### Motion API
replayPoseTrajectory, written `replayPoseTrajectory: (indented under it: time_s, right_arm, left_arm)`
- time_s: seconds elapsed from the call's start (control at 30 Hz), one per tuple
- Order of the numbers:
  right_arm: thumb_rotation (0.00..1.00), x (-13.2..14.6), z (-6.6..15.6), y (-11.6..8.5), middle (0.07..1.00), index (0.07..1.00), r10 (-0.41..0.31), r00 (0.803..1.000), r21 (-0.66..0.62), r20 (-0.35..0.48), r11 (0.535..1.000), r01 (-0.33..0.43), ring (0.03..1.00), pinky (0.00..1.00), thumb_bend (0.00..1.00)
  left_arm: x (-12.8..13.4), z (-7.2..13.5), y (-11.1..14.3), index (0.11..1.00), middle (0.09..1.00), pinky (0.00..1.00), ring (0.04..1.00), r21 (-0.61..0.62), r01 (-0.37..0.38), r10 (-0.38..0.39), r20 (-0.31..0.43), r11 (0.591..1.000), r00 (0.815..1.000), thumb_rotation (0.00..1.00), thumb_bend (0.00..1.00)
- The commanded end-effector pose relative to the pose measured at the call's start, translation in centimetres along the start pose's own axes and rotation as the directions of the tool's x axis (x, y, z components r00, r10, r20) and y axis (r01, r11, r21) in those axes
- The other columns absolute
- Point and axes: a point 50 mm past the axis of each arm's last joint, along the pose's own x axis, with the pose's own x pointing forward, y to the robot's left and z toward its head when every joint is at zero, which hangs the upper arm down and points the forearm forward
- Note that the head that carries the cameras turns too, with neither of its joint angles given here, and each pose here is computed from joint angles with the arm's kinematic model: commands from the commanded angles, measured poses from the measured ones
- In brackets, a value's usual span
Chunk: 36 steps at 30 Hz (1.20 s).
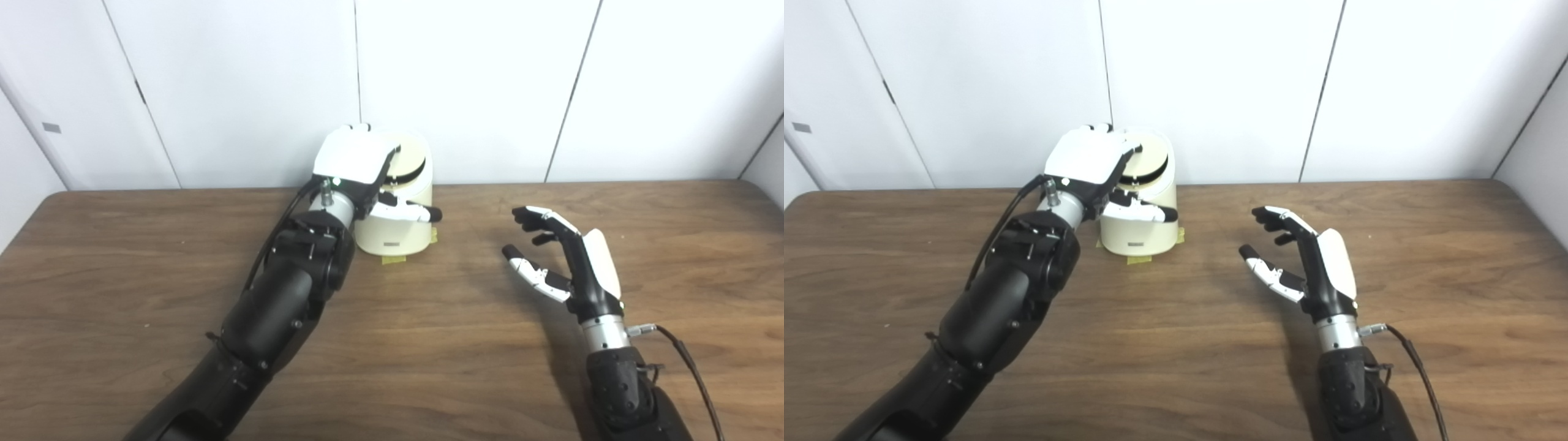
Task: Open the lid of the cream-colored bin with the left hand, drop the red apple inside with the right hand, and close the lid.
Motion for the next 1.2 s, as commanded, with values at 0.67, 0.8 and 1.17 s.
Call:
replayPoseTrajectory:
  time_s: [0.67,0.8,1.17]
  right_arm:
    - [0.5,0.0,0.8,0.6,0.711,0.706,-0.013,1.0,0.038,0.013,0.999,0.013,0.689,0.57,0.26]
    - [0.51,0.0,0.8,0.6,0.713,0.709,-0.013,1.0,0.04,0.004,0.999,0.013,0.694,0.58,0.26]
    - [0.49,0.0,0.9,0.4,0.711,0.71,-0.015,1.0,0.049,0.003,0.999,0.015,0.69,0.57,0.26]
  left_arm:
    - [-2.4,1.3,-2.4,0.875,0.901,1.0,1.0,0.032,0.046,-0.046,0.001,0.998,0.999,0.92,0.97]
    - [-2.2,1.1,-2.7,0.858,0.888,1.0,0.999,0.048,0.064,-0.063,-0.003,0.997,0.998,0.92,0.96]
    - [-2.5,0.5,-1.7,0.882,0.889,1.0,0.989,-0.065,-0.105,0.103,-0.022,0.992,0.994,0.89,0.85]
